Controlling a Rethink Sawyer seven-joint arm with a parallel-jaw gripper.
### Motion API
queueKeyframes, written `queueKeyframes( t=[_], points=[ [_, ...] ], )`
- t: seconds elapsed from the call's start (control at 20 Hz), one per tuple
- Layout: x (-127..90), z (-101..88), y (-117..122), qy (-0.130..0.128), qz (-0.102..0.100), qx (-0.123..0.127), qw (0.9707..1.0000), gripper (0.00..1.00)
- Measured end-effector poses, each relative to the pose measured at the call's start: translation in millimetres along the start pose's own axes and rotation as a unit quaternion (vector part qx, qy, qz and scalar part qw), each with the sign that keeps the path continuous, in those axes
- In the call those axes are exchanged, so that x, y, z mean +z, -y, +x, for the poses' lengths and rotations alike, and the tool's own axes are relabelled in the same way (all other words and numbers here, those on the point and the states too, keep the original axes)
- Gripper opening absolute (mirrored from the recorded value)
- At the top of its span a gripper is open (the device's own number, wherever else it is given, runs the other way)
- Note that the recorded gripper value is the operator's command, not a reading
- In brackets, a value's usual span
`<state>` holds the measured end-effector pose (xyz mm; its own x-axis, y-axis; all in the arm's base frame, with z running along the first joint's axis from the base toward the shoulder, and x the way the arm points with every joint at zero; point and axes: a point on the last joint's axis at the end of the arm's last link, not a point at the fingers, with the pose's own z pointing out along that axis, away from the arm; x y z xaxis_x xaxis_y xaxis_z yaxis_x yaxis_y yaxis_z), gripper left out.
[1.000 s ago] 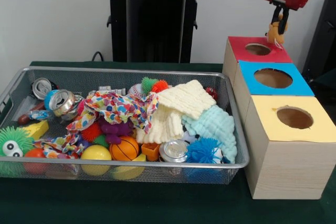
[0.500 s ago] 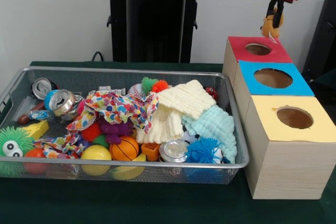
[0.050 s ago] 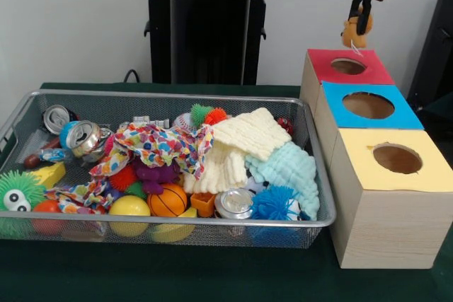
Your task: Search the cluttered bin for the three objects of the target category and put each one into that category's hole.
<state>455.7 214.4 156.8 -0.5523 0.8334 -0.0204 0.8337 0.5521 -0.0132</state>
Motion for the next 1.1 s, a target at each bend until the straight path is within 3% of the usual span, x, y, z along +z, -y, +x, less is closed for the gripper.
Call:
queueKeyframes(
  t=[0.55,0.85,1.1],
  points=[
    [18,-42.4,8,-0.006,0.008,0.044,0.999,0.0],
    [43,-53.1,5,0.019,-0.01,0.05,0.9985,0.0],
    [53,-48.9,3,0.041,-0.022,0.042,0.998,0.0]
  ],
)
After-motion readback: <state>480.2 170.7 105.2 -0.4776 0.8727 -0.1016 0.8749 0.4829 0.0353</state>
